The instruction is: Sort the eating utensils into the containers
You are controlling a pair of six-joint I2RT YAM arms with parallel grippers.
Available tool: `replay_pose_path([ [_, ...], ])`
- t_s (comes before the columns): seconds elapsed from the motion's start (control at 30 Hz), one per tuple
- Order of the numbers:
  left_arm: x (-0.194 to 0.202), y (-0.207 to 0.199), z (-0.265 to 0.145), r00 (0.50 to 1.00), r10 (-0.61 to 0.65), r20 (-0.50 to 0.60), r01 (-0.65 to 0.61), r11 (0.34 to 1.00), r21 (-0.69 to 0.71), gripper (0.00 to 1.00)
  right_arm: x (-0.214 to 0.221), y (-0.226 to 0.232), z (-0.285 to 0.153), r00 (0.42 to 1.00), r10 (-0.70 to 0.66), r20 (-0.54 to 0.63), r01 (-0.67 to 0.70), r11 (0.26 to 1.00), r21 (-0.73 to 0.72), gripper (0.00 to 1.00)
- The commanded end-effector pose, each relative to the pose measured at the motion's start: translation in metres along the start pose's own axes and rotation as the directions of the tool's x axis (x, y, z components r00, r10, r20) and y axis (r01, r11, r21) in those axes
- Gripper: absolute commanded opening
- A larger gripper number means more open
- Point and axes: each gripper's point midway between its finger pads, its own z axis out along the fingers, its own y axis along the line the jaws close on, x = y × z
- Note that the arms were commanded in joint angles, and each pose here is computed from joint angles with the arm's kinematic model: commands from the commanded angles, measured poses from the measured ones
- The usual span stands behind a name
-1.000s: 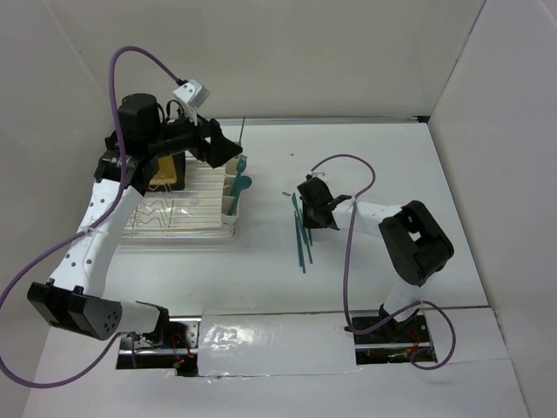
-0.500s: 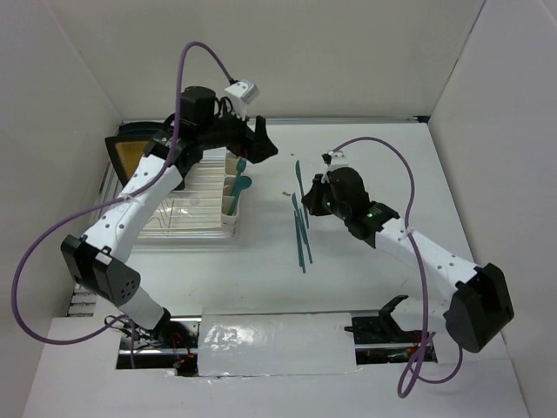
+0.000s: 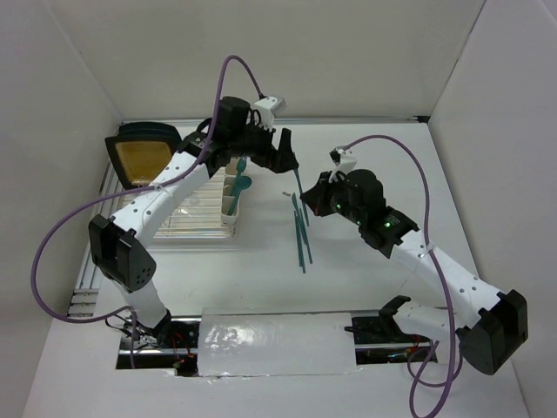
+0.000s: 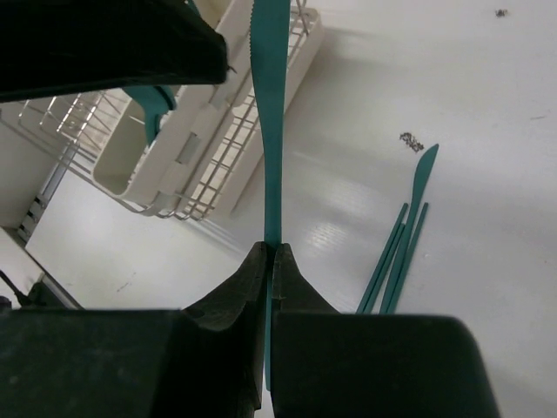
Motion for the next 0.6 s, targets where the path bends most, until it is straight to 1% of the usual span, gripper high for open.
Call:
replay_pose_path([
  [0.0, -0.010, -0.008, 0.005, 0.999, -0.024, 0.043, 0.023, 0.999, 0.027, 0.94, -0.029, 0.022, -0.011, 0.995, -0.037, 0.089, 0.044, 0.996, -0.077, 0.00],
  [0.13, -0.014, -0.017, 0.008, 0.997, -0.060, 0.045, 0.056, 0.995, 0.083, 0.88, -0.031, 0.027, -0.012, 0.995, -0.049, 0.090, 0.058, 0.993, -0.099, 0.00],
  [0.17, -0.013, -0.018, 0.012, 0.997, -0.064, 0.040, 0.060, 0.994, 0.095, 0.85, -0.035, 0.029, -0.013, 0.994, -0.051, 0.097, 0.061, 0.993, -0.102, 0.00],
  [0.23, -0.012, -0.020, 0.014, 0.997, -0.072, 0.030, 0.069, 0.993, 0.100, 0.82, -0.034, 0.029, -0.012, 0.994, -0.053, 0.096, 0.062, 0.993, -0.103, 0.00],
  [0.27, -0.013, -0.020, 0.015, 0.997, -0.070, 0.032, 0.066, 0.992, 0.107, 0.80, -0.035, 0.029, -0.013, 0.994, -0.056, 0.099, 0.066, 0.992, -0.103, 0.00],
  [0.3, -0.010, -0.021, 0.017, 0.997, -0.077, 0.017, 0.074, 0.990, 0.121, 0.74, -0.039, 0.031, -0.014, 0.993, -0.056, 0.107, 0.067, 0.992, -0.107, 0.00],
  [0.4, -0.007, -0.026, 0.018, 0.997, -0.078, 0.004, 0.077, 0.987, 0.144, 0.69, -0.044, 0.030, -0.014, 0.991, -0.062, 0.119, 0.074, 0.993, -0.095, 0.00],
  [0.5, -0.003, -0.025, 0.022, 0.996, -0.087, -0.010, 0.088, 0.985, 0.150, 0.70, -0.044, 0.030, -0.012, 0.991, -0.075, 0.112, 0.086, 0.992, -0.094, 0.00],
  [0.57, -0.006, -0.027, 0.021, 0.996, -0.086, -0.006, 0.086, 0.984, 0.156, 0.68, -0.049, 0.030, -0.012, 0.990, -0.081, 0.117, 0.091, 0.992, -0.085, 0.00],
])
